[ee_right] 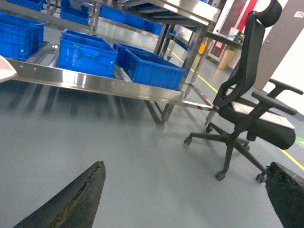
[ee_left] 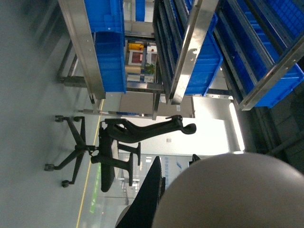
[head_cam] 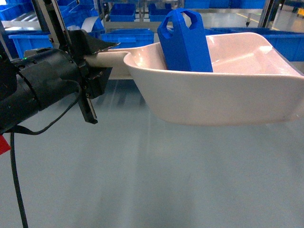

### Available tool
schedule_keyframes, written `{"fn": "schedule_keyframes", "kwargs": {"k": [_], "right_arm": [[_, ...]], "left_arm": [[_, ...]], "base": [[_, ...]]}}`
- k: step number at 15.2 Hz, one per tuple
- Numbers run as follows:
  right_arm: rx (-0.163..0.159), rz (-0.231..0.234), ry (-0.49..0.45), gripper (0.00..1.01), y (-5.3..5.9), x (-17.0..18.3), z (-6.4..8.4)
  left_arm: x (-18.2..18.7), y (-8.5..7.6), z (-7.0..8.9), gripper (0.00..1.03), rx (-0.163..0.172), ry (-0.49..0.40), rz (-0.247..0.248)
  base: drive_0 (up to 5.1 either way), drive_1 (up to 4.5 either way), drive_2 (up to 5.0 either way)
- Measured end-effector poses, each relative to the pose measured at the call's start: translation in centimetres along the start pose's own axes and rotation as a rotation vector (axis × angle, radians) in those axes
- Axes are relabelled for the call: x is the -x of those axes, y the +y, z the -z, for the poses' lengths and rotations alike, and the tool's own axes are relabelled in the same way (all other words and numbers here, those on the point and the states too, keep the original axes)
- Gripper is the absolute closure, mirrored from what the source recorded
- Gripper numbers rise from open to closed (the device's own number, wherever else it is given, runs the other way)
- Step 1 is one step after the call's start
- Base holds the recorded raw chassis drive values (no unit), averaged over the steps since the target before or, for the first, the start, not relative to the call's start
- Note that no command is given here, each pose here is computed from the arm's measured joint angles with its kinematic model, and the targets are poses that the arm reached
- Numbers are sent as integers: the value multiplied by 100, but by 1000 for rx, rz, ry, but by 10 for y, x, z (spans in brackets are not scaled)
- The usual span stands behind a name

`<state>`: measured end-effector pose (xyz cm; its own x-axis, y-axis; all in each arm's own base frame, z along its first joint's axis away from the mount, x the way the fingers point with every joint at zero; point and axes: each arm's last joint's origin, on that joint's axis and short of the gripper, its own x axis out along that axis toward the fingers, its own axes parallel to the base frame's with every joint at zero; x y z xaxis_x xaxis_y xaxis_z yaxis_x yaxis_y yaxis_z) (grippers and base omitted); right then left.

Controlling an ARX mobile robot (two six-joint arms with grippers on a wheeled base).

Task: Place part in tray to right shelf

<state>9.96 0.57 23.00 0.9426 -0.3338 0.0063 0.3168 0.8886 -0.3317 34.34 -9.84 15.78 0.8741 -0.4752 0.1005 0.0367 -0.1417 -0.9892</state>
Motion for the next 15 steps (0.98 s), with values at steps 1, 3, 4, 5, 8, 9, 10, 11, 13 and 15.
{"fn": "schedule_keyframes", "kwargs": {"k": [1,3,4,5,8,9,10,11,13,15], "right_arm": [[-1,1,-1,3,0,0,0],[0,0,0,3,0,0,0],[0,1,0,3,0,0,0],[3,-1,4,3,0,0,1],[1,0,2,3,0,0,0],[2,-1,3,3,0,0,0],[1,0,1,3,0,0,0],[1,0,1,3,0,0,0],[1,0,1,3,0,0,0],[0,0,0,3,0,0,0]], "left_arm": [[0,0,0,90,0,0,0],[0,0,0,90,0,0,0],[0,0,0,90,0,0,0],[0,0,0,90,0,0,-3],[0,1,0,90,1,-1,-4],[0,0,0,90,0,0,-3],[0,0,0,90,0,0,-3],[0,0,0,90,0,0,-2],[0,0,0,90,0,0,-2],[0,0,0,90,0,0,0]], "base": [[0,0,0],[0,0,0],[0,0,0],[0,0,0],[0,0,0],[0,0,0],[0,0,0],[0,0,0],[3,210,-204],[4,412,-405]]}}
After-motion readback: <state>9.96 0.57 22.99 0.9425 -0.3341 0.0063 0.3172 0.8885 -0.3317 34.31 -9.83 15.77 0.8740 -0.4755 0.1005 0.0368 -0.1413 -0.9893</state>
